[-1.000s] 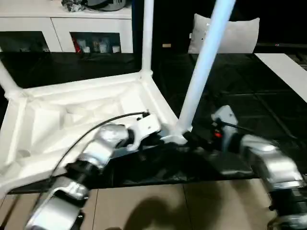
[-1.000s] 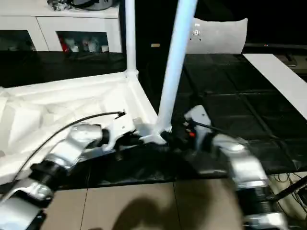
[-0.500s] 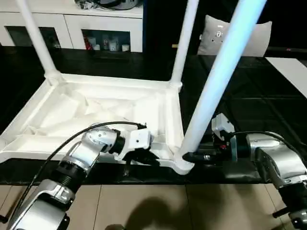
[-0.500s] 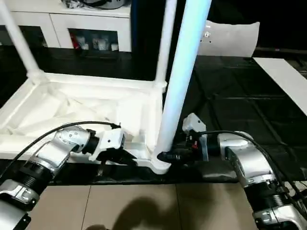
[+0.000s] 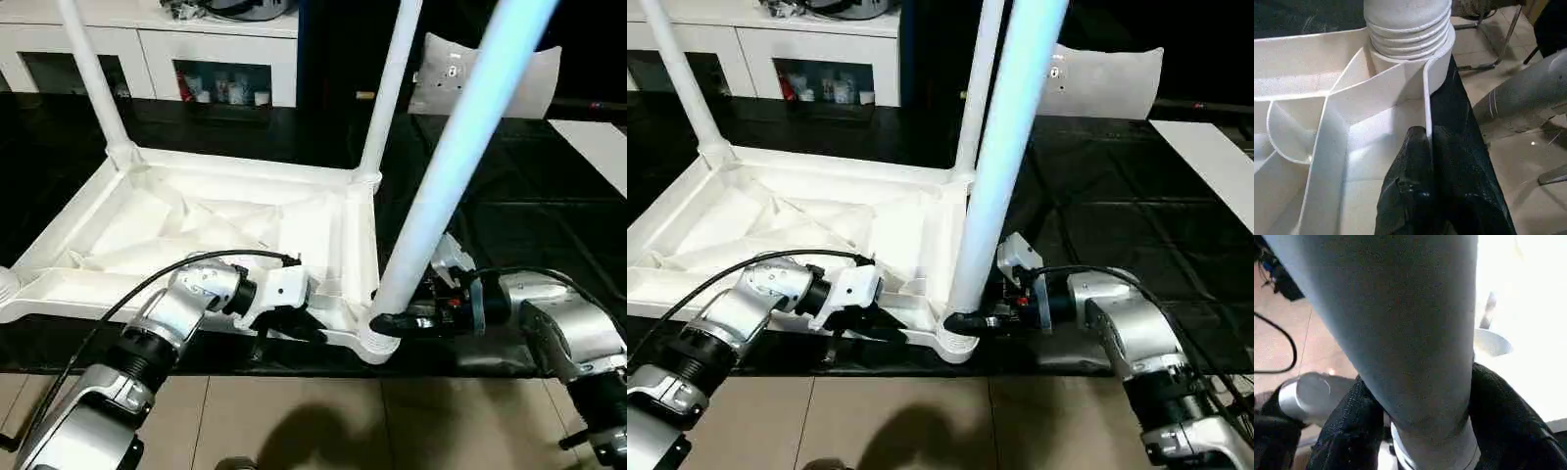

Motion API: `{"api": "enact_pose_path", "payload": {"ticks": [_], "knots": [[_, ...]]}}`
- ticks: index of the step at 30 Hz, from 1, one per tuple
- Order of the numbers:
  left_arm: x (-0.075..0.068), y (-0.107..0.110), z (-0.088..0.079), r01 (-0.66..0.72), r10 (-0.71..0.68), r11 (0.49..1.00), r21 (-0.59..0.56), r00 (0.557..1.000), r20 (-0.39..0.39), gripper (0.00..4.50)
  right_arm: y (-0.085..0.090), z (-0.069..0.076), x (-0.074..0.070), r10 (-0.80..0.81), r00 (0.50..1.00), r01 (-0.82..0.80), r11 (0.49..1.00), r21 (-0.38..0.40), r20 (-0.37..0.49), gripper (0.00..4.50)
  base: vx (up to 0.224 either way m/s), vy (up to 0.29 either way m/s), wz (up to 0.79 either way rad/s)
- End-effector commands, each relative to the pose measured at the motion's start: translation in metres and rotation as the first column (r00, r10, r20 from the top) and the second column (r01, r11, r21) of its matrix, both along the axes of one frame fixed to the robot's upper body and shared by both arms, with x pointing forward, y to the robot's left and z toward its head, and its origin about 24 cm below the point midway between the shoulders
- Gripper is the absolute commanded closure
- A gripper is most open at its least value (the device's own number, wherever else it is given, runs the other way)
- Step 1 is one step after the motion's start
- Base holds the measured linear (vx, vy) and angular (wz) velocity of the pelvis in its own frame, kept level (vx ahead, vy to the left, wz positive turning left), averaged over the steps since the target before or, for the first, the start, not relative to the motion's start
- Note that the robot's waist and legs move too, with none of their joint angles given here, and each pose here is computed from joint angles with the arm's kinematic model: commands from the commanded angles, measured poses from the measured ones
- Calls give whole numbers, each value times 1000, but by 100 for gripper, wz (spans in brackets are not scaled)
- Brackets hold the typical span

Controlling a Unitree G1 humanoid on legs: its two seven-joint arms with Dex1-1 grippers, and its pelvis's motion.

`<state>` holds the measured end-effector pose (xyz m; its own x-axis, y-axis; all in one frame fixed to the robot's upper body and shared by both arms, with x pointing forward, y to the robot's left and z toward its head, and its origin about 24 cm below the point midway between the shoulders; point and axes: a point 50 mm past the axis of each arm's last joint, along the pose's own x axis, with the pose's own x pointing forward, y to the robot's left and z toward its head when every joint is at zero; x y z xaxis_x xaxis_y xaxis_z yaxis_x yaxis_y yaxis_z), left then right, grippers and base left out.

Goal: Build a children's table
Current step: Rotate leg to tighten

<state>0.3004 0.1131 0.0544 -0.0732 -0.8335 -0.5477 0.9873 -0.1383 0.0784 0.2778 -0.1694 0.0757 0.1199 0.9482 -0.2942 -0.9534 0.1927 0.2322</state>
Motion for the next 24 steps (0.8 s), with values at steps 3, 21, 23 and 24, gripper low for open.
{"api": "enact_pose_path", "payload": {"ticks": [3,21,23,24], "knots": [[4,-10,-5,-137,137,990,-15,991,-8,450,15,3,1,-81,997,80,995,62,17,242,0,0,0],[30,-49,1,-532,537,842,-89,843,33,450,43,-5,44,-677,730,674,735,66,92,138,0,0,0],[30,-43,0,-509,513,858,-73,856,62,450,37,-2,44,-662,741,656,750,84,118,117,0,0,0],[30,-42,0,-505,509,860,-69,858,68,450,35,-1,44,-657,743,652,754,88,126,99,0,0,0]]}}
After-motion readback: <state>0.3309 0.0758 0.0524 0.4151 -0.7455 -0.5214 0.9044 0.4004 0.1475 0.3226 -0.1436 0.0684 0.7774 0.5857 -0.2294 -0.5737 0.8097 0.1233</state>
